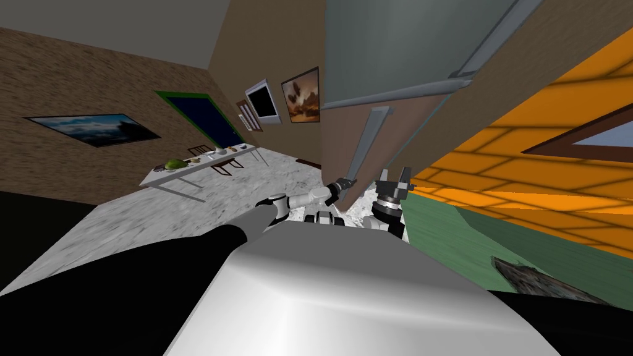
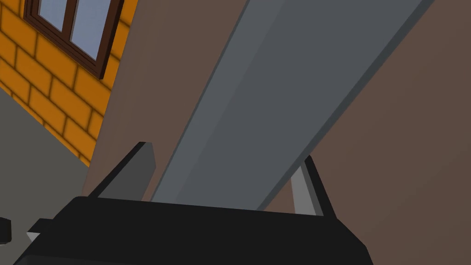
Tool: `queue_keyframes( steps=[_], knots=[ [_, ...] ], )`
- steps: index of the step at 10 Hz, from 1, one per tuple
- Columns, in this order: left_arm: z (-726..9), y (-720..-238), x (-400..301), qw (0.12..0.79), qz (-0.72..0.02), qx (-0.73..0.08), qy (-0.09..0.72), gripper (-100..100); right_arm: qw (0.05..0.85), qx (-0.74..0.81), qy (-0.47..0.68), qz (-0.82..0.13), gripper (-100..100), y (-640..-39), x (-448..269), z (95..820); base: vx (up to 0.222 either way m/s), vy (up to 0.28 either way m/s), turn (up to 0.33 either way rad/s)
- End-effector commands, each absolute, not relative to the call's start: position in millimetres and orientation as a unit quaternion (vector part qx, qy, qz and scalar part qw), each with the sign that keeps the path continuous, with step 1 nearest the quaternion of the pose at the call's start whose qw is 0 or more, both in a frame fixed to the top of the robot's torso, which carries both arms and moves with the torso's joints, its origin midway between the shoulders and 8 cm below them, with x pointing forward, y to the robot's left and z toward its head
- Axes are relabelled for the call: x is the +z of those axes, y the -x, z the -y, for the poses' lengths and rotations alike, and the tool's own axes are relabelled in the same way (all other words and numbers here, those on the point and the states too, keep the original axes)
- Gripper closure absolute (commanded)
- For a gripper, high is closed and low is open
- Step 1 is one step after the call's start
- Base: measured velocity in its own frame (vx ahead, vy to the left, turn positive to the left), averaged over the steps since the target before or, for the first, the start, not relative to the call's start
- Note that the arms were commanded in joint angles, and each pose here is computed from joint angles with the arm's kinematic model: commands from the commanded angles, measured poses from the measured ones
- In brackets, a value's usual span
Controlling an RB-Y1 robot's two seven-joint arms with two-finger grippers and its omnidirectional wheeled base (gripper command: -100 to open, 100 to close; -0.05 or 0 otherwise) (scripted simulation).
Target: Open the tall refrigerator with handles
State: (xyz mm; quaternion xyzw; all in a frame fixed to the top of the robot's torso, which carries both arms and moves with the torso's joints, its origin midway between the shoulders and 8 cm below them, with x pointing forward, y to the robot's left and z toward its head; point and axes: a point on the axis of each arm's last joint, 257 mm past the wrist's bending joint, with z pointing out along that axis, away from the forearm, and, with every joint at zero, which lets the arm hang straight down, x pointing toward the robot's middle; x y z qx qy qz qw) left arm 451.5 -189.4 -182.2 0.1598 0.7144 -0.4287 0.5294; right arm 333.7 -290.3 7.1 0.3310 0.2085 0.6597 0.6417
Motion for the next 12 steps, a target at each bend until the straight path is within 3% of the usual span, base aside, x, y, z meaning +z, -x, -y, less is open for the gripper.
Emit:
queue_keyframes(
  steps=[1,7,9,10,12],
  knots=[
    [209.9,-443.9,-181.7,0.525,-0.711,-0.433,-0.175,100,0.642,0.66,-0.331,-0.208,0,-333.7,7.1,290.2,0.006,0.222,0.044],
    [254.0,-424.8,-173.0,0.517,-0.697,-0.447,-0.218,100,0.642,0.66,-0.331,-0.209,0,-333.7,7.1,290.3,0.0,0.217,0.006],
    [251.8,-426.5,-176.6,0.515,-0.7,-0.445,-0.217,100,0.642,0.66,-0.331,-0.208,0,-333.7,7.1,290.2,-0.002,0.068,0.0],
    [211.6,-466.9,-201.4,0.514,-0.727,-0.411,-0.197,100,0.642,0.66,-0.331,-0.208,0,-333.7,7.1,290.2,-0.073,0.133,-0.34],
    [196.4,-486.0,-205.7,0.512,-0.735,-0.401,-0.192,100,0.642,0.66,-0.331,-0.208,0,-333.8,7.2,290.2,-0.081,0.152,-0.41]
  ],
)
